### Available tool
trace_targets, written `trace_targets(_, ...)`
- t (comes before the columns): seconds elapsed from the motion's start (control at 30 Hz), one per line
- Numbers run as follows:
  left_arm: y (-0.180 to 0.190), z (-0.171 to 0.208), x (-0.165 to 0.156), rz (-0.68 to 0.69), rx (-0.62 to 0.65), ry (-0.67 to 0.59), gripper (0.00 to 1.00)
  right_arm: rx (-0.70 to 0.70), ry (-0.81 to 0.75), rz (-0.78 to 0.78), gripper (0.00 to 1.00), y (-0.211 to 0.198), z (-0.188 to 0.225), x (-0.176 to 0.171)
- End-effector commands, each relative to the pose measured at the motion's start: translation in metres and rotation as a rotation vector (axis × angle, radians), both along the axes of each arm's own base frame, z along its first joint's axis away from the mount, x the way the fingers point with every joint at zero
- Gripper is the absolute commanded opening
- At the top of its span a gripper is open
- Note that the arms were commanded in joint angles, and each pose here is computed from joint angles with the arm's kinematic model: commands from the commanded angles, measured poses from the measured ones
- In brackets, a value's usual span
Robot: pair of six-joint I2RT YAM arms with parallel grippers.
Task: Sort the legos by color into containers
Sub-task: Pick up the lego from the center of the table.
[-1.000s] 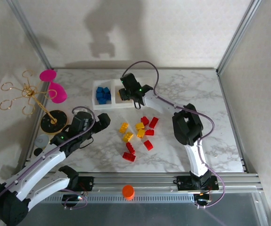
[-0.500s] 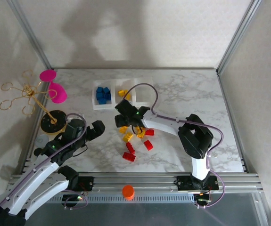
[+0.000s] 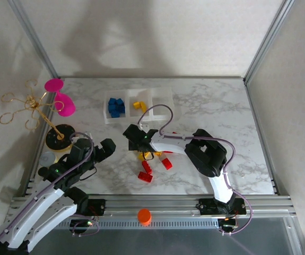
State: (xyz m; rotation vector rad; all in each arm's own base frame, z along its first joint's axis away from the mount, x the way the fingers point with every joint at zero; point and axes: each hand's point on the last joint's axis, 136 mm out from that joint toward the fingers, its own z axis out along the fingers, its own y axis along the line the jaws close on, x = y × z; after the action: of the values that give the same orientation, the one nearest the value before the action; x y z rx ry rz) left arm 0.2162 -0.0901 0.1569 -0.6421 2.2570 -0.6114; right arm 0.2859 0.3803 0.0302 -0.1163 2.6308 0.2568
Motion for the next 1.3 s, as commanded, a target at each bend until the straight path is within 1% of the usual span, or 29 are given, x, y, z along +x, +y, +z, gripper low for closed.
trace_targets(0.0,0.004,-0.012,-0.004,0.023,0.010,0.029,1.00,-0.023,-0.031,-0.053,0.77,0.001,-0.008,0.004)
trace_targets(0.13,0.004,-0.013,-0.003,0.032,0.006,0.033,1.00,-0.032,-0.037,-0.047,0.72,0.004,-0.016,0.007)
trace_targets(0.43,0.005,-0.012,-0.002,0.039,0.005,0.031,1.00,-0.092,-0.055,-0.025,0.53,0.003,-0.027,0.010)
trace_targets(0.6,0.004,-0.011,-0.001,0.038,0.002,0.032,1.00,-0.108,-0.071,-0.015,0.43,0.004,-0.025,0.014)
trace_targets(0.77,0.003,-0.009,0.000,0.038,0.002,0.027,1.00,-0.084,-0.098,-0.004,0.34,0.009,-0.013,0.018)
trace_targets(0.87,0.001,-0.007,0.001,0.029,-0.005,0.026,1.00,-0.075,-0.115,-0.006,0.33,0.009,-0.003,0.022)
trace_targets(1.0,0.000,-0.004,0.004,0.030,-0.005,0.016,1.00,-0.034,-0.155,-0.006,0.32,0.009,0.020,0.035)
trace_targets(1.17,-0.005,-0.002,0.013,0.016,0.004,0.003,1.00,-0.017,-0.244,-0.017,0.32,0.003,0.051,0.067)
trace_targets(1.27,-0.009,0.000,0.021,0.003,0.018,-0.009,1.00,-0.010,-0.263,-0.040,0.31,-0.005,0.061,0.090)
